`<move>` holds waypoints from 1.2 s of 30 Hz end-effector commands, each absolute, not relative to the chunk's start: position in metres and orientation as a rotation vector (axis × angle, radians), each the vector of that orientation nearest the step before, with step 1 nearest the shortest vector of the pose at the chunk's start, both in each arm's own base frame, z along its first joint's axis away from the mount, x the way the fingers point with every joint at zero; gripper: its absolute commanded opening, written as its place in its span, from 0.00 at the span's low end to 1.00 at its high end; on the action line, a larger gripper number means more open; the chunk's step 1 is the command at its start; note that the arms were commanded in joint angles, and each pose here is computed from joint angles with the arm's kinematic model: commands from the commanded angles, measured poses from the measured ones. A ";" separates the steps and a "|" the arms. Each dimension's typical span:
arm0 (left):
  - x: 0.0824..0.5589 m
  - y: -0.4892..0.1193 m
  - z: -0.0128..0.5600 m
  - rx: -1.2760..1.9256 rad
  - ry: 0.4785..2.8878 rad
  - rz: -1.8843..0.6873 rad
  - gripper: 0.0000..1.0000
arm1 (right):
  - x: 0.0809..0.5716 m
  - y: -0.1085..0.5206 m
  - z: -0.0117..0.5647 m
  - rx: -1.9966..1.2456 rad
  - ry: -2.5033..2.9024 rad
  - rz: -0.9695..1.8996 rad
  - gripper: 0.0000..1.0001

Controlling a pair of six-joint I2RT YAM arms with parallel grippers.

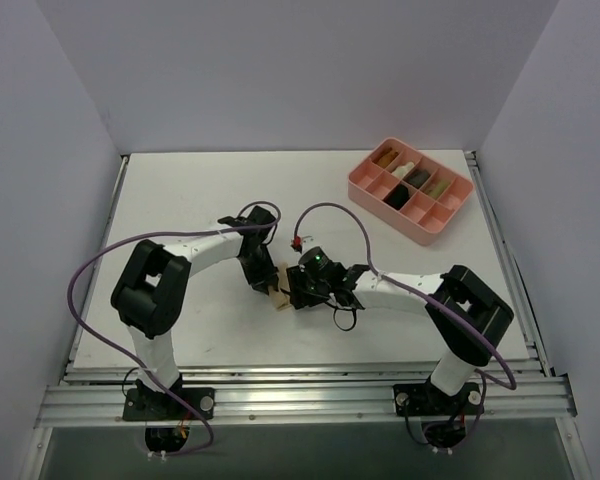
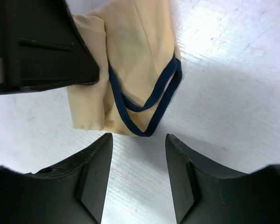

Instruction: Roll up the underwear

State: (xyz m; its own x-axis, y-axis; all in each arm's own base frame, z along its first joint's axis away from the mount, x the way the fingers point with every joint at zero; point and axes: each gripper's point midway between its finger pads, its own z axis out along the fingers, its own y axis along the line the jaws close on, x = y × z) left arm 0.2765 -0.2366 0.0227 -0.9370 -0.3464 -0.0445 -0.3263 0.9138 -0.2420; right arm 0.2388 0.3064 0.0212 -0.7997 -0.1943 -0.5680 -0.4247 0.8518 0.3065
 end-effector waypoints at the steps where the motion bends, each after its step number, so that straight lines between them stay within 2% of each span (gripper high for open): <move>1: 0.264 -0.215 -0.010 -0.490 3.079 -0.134 0.19 | 0.242 0.294 0.037 -0.588 2.435 0.325 0.45; 13: 0.264 -0.224 0.000 -0.467 3.150 -0.079 0.17 | 0.232 0.348 0.044 -0.845 2.260 0.171 0.50; 21: 0.268 -0.235 0.009 -0.447 3.148 -0.091 0.17 | 0.243 0.348 0.031 -0.940 2.187 -0.090 0.49; 28: 0.264 -0.235 0.009 -0.453 3.152 -0.079 0.17 | 0.249 0.351 0.023 -0.960 2.159 -0.181 0.48; 31: 0.263 -0.239 0.009 -0.457 3.155 -0.108 0.17 | 0.246 0.351 0.018 -0.963 2.162 -0.169 0.43; 34: 0.262 -0.245 0.013 -0.462 3.156 -0.176 0.22 | 0.244 0.347 0.010 -0.937 2.197 -0.129 0.22; 35: 0.262 -0.246 0.015 -0.464 3.157 -0.192 0.24 | 0.239 0.351 0.008 -0.938 2.229 -0.056 0.09; 36: 0.263 -0.246 0.019 -0.476 3.150 -0.209 0.25 | 0.237 0.351 0.004 -0.925 2.256 -0.006 0.06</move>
